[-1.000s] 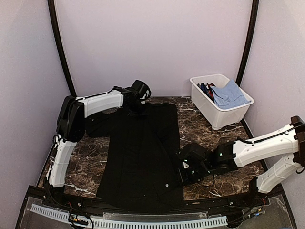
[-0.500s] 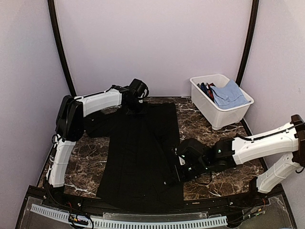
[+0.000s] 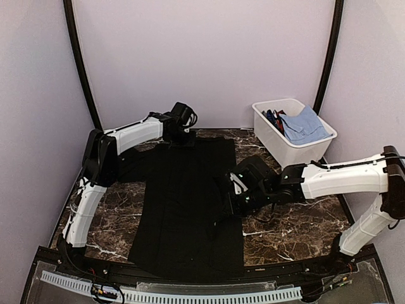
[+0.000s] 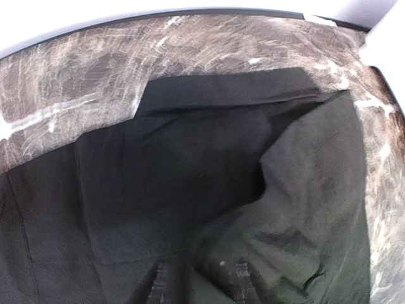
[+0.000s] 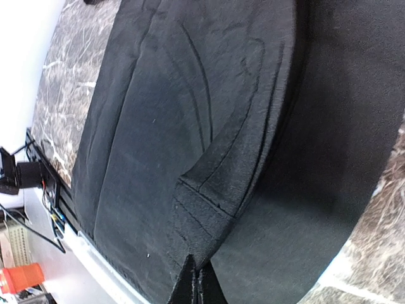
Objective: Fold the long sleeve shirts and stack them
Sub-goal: Pick up the sleeve from the center of the board, then adjust the 1/3-folded shirt at the center of the board.
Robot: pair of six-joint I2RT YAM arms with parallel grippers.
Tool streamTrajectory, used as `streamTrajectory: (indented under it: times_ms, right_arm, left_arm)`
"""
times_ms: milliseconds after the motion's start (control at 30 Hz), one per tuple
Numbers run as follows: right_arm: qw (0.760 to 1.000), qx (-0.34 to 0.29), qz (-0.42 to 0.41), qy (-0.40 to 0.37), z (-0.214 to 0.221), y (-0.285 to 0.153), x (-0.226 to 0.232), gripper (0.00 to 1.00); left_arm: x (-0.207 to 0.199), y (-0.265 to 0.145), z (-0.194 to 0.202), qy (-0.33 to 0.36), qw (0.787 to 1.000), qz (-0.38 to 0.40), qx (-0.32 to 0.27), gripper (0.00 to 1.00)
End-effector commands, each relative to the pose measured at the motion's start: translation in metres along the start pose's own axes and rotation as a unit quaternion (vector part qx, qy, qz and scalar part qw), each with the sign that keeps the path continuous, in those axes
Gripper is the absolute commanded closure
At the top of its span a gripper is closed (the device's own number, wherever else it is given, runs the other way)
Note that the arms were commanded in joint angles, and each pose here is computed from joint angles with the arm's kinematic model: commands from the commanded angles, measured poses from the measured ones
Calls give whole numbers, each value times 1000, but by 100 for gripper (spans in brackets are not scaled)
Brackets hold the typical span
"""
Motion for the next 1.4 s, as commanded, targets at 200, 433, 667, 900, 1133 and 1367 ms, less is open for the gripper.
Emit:
streamTrajectory:
  times_ms: [200,433,667,900,1133,1367]
  right_arm:
    - [1000,-11,-15,12,-6,-4,-15,100]
    - [999,-45,-20,-16,-34,-19,1,100]
    - [990,-128,-33,-52,-110,-52,25,100]
    - [977,-181,-50,-104,-177,-70,45,100]
    - [957,-240,-59,-153,-237,-84,64,100]
    - [943,-286,-69,-156,-270,-98,64,100]
  left_arm:
    - [11,-35,8,-19,999,1,32,40]
    - [31,-66,46,-59,995,41,69,37]
    - [59,-118,91,-137,984,91,70,38]
    - [72,-136,135,-200,964,163,60,41]
    - [44,-130,172,-179,970,165,31,34]
    - [15,-108,171,-178,974,141,-4,29]
Point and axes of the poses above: each gripper's point midway between its finger pads, its own y axis out along the fingers, its own x axis along the line the jaws close on, z = x × y, the point moved 8 cm from there along -y, back along the fingers, and after that the axes turned 8 degrees about -y, right-handed, at the moved point
